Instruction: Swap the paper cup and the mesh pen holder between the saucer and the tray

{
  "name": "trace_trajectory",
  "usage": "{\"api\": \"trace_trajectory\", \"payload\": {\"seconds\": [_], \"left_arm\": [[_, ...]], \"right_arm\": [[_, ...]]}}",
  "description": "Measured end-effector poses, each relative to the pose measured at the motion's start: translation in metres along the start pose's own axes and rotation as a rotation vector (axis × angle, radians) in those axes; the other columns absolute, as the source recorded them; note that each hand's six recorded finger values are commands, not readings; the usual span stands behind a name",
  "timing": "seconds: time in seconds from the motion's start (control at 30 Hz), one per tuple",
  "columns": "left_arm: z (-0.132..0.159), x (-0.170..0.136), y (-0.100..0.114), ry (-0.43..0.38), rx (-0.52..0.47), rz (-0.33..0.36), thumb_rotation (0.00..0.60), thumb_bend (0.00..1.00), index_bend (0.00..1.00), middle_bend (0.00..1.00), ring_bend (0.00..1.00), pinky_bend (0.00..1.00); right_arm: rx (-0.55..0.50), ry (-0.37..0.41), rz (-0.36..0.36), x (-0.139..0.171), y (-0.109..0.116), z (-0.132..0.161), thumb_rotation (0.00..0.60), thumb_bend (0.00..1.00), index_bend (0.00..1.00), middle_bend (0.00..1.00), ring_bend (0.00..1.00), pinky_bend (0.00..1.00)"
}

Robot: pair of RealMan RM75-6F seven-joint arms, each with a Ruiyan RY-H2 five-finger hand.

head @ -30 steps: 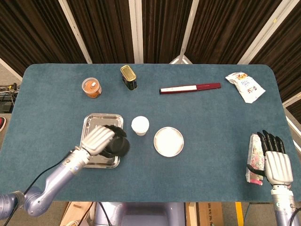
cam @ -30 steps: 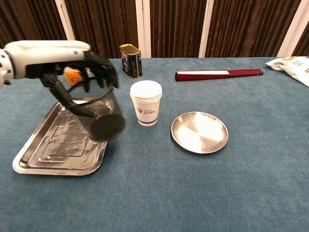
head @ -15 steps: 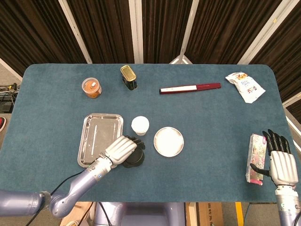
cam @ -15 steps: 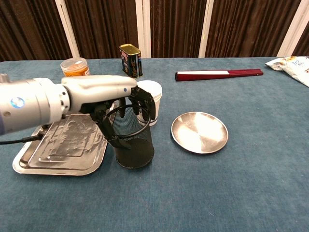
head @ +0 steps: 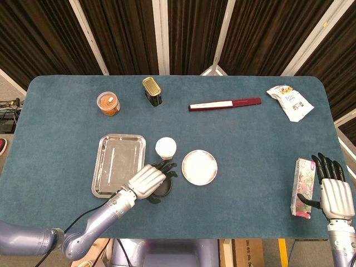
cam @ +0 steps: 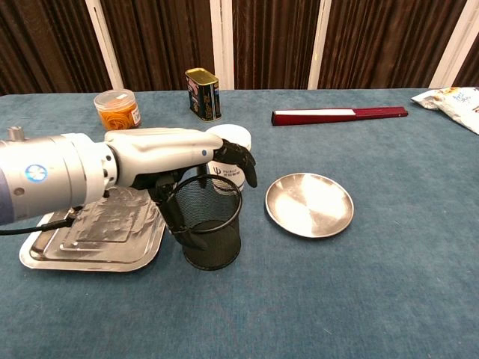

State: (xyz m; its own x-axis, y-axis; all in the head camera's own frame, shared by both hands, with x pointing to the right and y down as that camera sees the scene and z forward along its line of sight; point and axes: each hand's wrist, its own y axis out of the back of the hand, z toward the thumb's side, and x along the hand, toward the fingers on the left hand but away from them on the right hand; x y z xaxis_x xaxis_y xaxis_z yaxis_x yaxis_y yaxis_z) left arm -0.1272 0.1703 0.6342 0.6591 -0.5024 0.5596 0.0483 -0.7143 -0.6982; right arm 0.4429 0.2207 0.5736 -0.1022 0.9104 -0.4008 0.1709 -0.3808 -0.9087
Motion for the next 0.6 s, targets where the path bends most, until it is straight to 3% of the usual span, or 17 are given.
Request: {"api": "trace_trajectory", "payload": {"seconds": [0.27, 0.6], "left_arm": [[0.006, -0.006, 0.012, -0.013, -0.085, 0.015, 0.6, 0.0, 0.22, 0.1, 0.05, 0.32], [0.02, 0.004, 0.038, -0.074, -0.157, 0.127, 0.6, 0.0, 0.22, 0.1, 0.05, 0.26]], "right_arm": [[0.004, -0.009, -0.002, -0.001, 0.0, -0.001, 0.6, 0.0, 0.0, 0.01, 0.01, 0.0], [0.006, -0.027, -0.008, -0.002, 0.0, -0.003, 0.6, 0.0, 0.0, 0.01, 0.01, 0.0]]}}
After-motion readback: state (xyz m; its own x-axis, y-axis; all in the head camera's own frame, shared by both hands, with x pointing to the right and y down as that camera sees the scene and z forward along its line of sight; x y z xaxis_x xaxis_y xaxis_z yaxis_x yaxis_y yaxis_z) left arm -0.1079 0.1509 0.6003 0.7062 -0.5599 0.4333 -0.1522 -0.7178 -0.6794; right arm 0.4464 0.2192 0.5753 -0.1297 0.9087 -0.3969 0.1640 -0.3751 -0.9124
